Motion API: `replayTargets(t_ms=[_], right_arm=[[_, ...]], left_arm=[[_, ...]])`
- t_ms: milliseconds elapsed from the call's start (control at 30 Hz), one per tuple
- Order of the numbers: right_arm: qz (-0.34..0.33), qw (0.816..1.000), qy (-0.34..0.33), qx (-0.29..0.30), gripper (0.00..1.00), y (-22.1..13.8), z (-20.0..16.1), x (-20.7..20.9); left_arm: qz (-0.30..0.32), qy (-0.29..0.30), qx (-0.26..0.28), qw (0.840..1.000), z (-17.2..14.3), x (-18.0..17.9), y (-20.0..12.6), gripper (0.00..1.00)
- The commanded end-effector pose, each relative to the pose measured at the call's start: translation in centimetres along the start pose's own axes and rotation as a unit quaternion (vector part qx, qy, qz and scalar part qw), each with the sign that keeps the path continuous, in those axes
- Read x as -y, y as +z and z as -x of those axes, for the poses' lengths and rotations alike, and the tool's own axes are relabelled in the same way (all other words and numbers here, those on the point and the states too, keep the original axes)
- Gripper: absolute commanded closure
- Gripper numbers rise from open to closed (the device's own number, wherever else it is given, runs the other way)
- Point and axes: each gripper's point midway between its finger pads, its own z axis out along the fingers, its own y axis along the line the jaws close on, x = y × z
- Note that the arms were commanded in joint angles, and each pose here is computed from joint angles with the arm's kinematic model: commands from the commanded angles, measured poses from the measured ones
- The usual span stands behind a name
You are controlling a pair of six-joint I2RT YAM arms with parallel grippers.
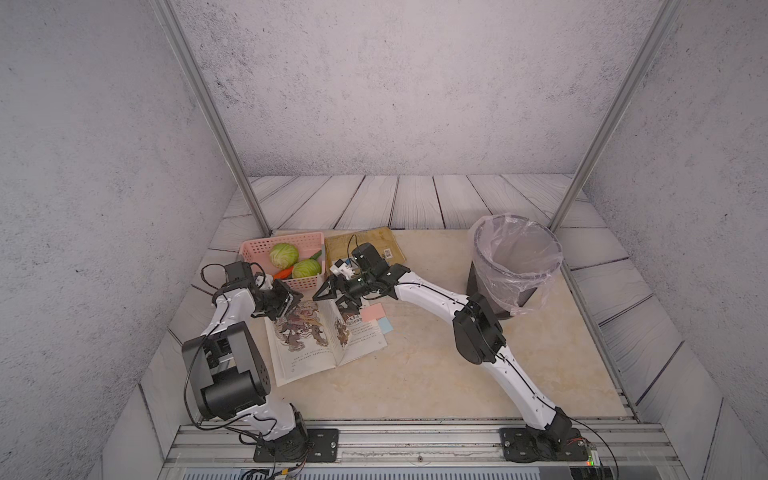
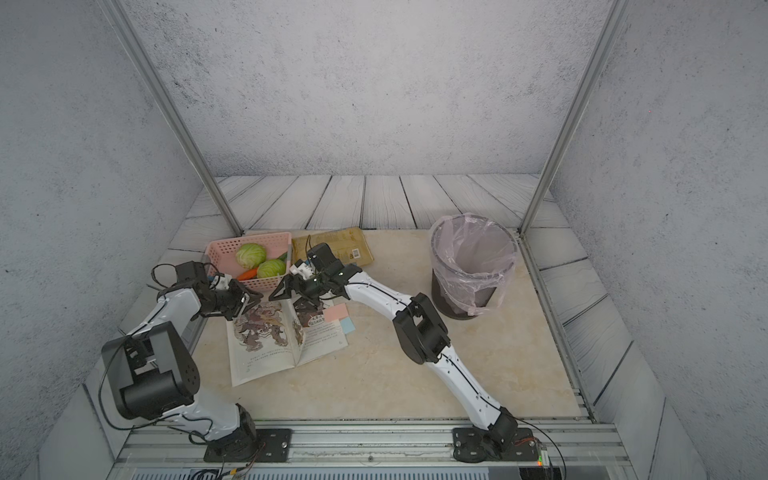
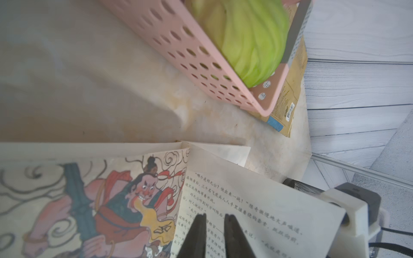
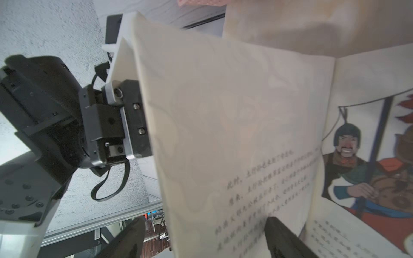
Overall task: Peel off the used sticky note
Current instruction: Turn the page of the book at the center of the board.
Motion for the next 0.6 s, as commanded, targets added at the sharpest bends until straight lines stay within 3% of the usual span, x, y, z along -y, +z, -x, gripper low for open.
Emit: replayTargets(t_ms=[0, 133, 233, 400, 567], right_arm=[[0.032, 0.999, 0.002, -0.025, 0.11, 2.0, -1.0, -1.7], [0.052, 0.998, 0.002, -0.037, 0.11, 3.7, -1.8, -2.9], [0.044, 0.998, 0.009, -0.039, 0.11, 5.1, -2.3, -1.8], [0.035, 0.997, 0.055, -0.05, 0.11, 7.5, -2.3, 2.5], [0.036, 0.993, 0.1, -0.053, 0.12, 9.8, -2.0, 6.4]], left_arm=[[-0.011, 0.005, 0.015, 1.0, 0.5, 0.7, -1.5, 0.8], [-0.009, 0.01, 0.04, 0.999, 1.5, 0.9, -3.5, 0.8], [-0.005, 0.02, 0.069, 0.997, 2.5, 1.2, -5.7, 0.72], [-0.016, 0.01, 0.095, 0.995, 3.1, 1.5, -8.3, 0.54], [-0.013, -0.016, 0.089, 0.996, 2.7, 0.4, -8.1, 0.5]])
